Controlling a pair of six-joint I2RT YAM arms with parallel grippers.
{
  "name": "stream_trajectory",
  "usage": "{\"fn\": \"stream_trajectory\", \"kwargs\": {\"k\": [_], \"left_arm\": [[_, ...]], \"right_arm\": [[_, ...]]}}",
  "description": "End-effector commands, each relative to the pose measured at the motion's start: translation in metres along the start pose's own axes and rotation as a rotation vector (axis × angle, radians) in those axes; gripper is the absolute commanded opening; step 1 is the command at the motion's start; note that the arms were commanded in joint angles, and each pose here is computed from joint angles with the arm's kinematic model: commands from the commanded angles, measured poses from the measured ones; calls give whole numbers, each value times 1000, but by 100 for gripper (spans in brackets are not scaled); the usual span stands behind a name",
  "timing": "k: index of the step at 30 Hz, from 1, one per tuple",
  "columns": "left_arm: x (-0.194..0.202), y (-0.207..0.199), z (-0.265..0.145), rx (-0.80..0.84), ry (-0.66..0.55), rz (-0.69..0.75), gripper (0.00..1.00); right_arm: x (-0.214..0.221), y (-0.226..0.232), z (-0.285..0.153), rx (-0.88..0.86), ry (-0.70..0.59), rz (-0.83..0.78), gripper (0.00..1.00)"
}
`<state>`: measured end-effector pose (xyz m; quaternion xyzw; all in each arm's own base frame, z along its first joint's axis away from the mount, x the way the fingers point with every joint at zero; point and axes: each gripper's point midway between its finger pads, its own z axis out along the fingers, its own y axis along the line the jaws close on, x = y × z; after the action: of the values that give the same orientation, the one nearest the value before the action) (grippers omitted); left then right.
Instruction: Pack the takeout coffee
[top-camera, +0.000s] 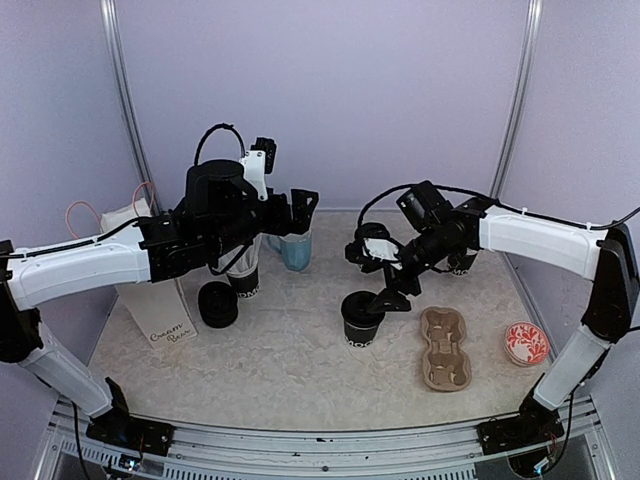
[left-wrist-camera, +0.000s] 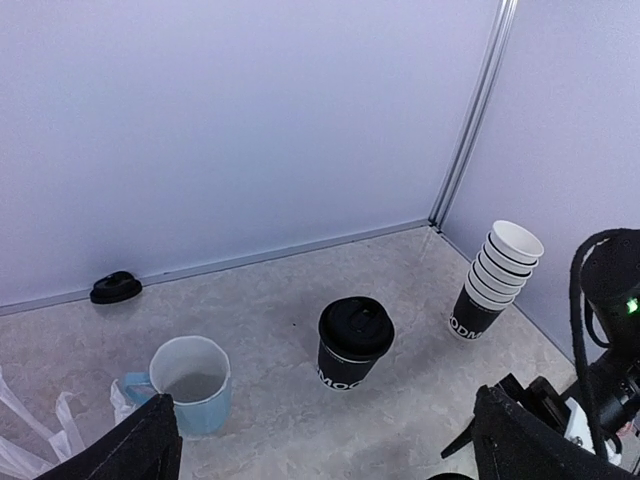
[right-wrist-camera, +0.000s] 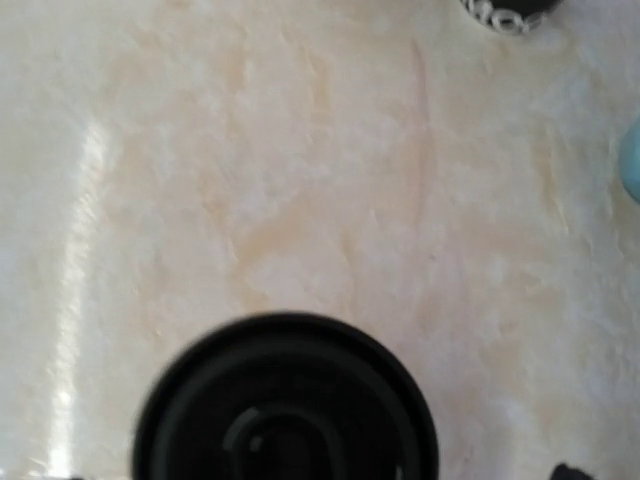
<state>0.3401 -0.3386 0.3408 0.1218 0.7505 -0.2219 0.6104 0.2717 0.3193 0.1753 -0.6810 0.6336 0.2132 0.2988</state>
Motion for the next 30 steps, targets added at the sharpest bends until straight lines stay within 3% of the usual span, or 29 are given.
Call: {"fn": "stream_trajectory", "kwargs": {"k": [1,9,12,17,21,24,30], "left_arm": [[-13,-8,-13,84,-41,-41,98],[-5,-12,-12,117,-10,-22,89],[-1,-12,-12,120,-3,-24,88],[3,-12,-11,126,6,-23,88],[6,-12,-11,129,17,-21,88],[7,-12,-11,127,25,-20,90],[9,-8,-13,113,35,-15,91]], "right_arm": [[19,-4,18,2,87,-1,99],[25,3,34,-80,107,51,89],[26,2,38,-99,114,71,80],[22,0,43,-111,103,107,74],[20,-2,48,-127,99,128,79],[13,4,44,-169,74,133,99],[-4,6,33,-169,17,120,99]]}}
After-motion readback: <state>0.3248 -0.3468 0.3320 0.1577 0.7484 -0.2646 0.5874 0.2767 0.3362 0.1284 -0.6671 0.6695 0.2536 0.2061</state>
